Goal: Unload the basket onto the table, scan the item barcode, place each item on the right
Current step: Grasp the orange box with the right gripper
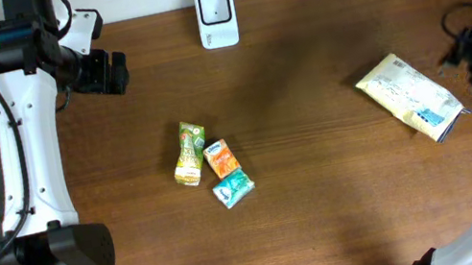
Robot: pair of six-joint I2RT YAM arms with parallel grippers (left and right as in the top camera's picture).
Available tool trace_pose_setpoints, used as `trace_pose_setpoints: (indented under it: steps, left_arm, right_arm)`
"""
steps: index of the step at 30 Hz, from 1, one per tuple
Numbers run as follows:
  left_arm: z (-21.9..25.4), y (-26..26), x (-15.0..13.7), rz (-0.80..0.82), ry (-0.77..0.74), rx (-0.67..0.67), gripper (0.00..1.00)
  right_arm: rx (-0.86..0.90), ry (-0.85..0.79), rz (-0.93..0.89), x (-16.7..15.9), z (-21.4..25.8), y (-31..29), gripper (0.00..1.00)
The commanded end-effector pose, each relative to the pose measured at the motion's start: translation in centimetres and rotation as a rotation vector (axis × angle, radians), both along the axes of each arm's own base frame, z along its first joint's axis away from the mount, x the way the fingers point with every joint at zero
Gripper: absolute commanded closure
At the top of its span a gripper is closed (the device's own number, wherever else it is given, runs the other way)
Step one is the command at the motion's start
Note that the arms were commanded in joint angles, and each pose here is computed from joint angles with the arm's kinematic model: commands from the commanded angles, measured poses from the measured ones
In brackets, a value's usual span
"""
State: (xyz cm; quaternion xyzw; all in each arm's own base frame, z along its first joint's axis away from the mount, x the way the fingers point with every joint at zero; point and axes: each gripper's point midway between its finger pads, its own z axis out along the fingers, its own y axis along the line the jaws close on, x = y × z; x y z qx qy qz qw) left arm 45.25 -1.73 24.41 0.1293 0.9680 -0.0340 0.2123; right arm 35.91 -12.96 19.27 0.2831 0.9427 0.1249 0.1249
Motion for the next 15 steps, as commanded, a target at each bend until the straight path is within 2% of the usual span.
trace_pose_setpoints:
  steps: [1,3,5,8,9,11,15]
  left_arm:
    - [0.7,0.2,0.1,-0.014,-0.023,-0.001,0.01]
    - [0.7,0.2,0.1,-0.014,-0.022,-0.001,0.01]
    - [0.7,0.2,0.1,-0.014,-0.023,-0.001,0.01]
    - [0.7,0.2,0.1,-0.014,-0.023,-0.001,0.01]
    - [0.7,0.2,0.1,-0.014,-0.023,-0.001,0.01]
    - [0.7,0.2,0.1,-0.014,-0.022,-0.001,0.01]
    - [0.7,0.2,0.1,-0.014,-0.023,-0.001,0.01]
  right_arm:
    - [0.021,-0.087,0.285,2.4,2.1,7.6,0.33]
    - [0.034,-0.069,0.427,3.0,1.3,13.1,0.33]
    - [0.052,-0.028,0.629,3.2,-0.8,21.0,0.33]
    - [0.128,0.008,0.828,3.2,-5.5,31.7,0.34]
    - [0.155,0.022,0.895,2.7,-7.3,34.8,0.40]
    - [0.167,0.053,0.989,1.6,-10.6,39.0,0.50]
    - [0.166,0.069,1.073,0.4,-14.4,43.2,0.56]
